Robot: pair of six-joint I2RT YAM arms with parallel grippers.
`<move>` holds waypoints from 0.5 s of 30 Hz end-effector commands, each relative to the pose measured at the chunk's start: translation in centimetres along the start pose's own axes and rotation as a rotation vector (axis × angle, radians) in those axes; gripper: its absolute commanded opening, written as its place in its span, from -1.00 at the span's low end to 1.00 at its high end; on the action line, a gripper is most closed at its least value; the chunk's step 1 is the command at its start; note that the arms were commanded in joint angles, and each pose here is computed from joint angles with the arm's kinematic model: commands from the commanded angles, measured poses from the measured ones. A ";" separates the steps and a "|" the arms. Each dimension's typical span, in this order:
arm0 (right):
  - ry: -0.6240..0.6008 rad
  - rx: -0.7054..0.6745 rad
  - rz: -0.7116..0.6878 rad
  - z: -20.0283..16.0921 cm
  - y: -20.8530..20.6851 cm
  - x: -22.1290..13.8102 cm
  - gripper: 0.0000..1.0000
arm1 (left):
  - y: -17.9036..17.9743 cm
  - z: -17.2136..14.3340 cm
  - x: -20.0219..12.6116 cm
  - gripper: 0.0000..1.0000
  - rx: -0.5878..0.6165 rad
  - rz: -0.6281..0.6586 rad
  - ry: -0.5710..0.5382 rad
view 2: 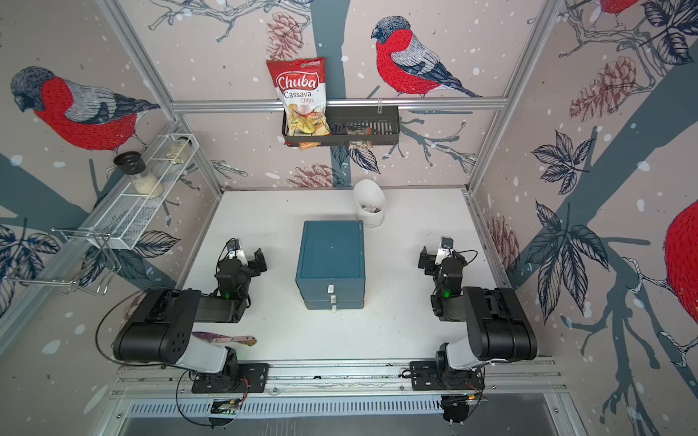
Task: Take the seed bags out of the drawer
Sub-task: Open the drawer in the storage box.
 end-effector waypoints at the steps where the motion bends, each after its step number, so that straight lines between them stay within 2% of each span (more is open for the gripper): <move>1: -0.115 0.105 -0.087 2.4 -1.5 0.1 1.00 | -0.8 2.7 0.1 0.96 -0.001 -0.028 -0.132; 15: -0.114 0.110 -0.083 2.4 -1.6 0.1 1.00 | -0.8 2.7 0.2 0.96 -0.002 -0.028 -0.127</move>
Point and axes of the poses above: each gripper's point midway between its finger pads, its own x axis out along the fingers, its own y axis along the line the jaws close on, z = x × y, the point moved 4 cm from there along -x, back along the fingers, and after that the axes turned 15 degrees about -x, right-handed, at the moved point
